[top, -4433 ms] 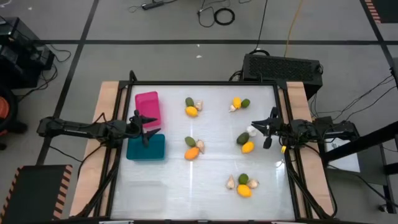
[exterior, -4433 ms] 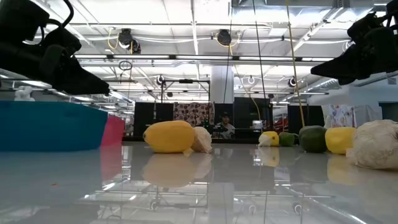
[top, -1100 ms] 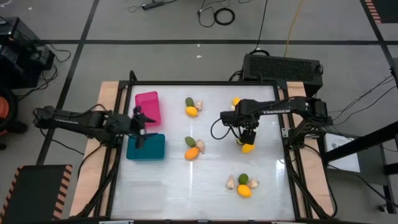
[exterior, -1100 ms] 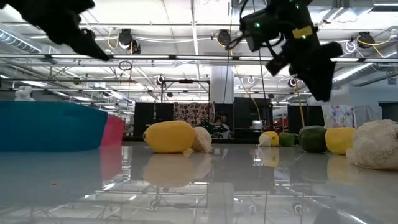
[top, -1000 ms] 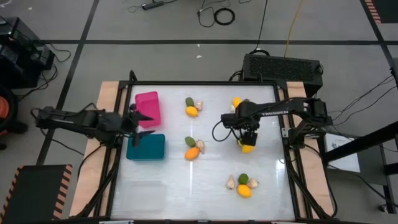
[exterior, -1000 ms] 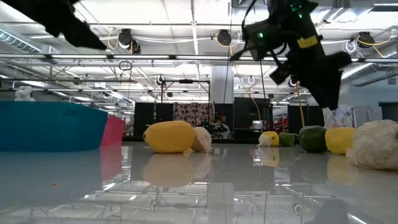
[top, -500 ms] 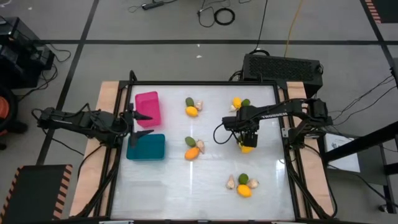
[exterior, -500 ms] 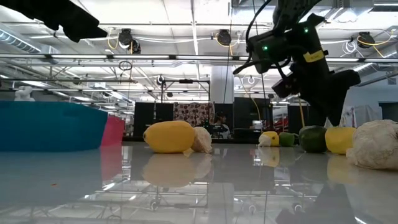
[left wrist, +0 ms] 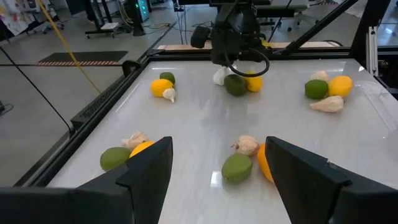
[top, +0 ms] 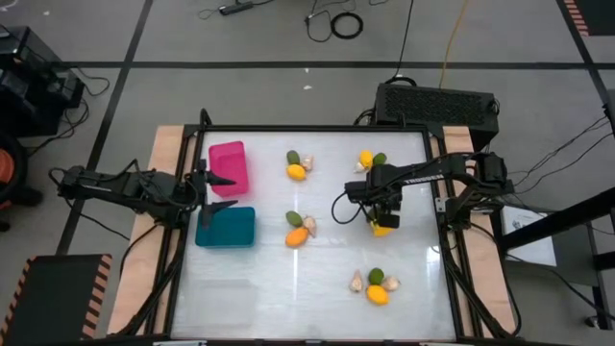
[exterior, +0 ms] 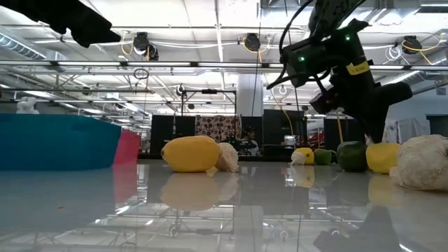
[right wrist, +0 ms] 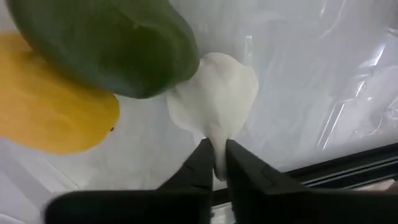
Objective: Sort produce into baskets
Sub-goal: Put the white garlic into the pink bin
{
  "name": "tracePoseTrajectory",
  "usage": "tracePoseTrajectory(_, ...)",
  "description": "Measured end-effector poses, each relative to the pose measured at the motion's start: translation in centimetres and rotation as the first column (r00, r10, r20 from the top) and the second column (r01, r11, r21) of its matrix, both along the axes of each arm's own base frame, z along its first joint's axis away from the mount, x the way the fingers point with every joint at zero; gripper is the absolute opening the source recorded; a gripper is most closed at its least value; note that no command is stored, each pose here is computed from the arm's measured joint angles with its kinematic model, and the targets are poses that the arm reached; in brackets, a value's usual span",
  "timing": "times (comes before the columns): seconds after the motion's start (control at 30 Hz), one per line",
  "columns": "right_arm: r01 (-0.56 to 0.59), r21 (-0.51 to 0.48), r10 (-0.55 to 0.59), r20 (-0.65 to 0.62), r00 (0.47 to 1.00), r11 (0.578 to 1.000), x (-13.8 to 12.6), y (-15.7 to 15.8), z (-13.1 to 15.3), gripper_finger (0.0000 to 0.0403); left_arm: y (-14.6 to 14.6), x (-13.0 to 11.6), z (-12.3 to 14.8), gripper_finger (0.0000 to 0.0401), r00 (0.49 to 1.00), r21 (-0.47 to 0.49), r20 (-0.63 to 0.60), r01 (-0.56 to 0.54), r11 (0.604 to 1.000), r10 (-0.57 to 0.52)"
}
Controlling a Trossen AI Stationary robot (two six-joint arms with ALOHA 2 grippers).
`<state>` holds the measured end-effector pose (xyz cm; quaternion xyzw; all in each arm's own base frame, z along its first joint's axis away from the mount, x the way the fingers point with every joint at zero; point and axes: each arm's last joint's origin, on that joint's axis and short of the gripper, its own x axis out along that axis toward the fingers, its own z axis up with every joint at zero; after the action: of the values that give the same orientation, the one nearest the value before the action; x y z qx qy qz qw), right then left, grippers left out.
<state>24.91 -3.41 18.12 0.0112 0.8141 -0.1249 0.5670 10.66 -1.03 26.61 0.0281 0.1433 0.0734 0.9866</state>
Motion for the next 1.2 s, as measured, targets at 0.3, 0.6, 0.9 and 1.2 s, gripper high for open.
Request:
tracePoseTrajectory(0.3,-0.022,-0.153,0.017,-0.034,0.999,0.988,1.1,-0.6,4.8,0.0004,0.0,0.0,0.0,0.0263,1.000,0.001,0.000,-0.001,1.000,0.001)
tracePoseTrajectory(0.6,0.164,-0.371,0.056,0.516,0.855,0.914,6.9,-1.8,10.9,0.0002,0.1,0.0,0.0,0.0263,0.999,0.017,0.002,-0.048,0.999,0.048)
tracePoseTrajectory(0.9,0.229,-0.351,0.300,0.926,0.228,0.908,17.2,-2.8,9.9,0.0002,1.0,-0.3,0.0,0.0263,0.938,0.025,0.038,-0.347,0.938,0.346)
tracePoseTrajectory(1.2,0.298,-0.289,0.324,0.943,-0.077,0.910,24.8,-4.0,3.7,0.0002,1.0,-0.3,0.0,0.0263,0.933,0.036,0.035,-0.360,0.932,0.359)
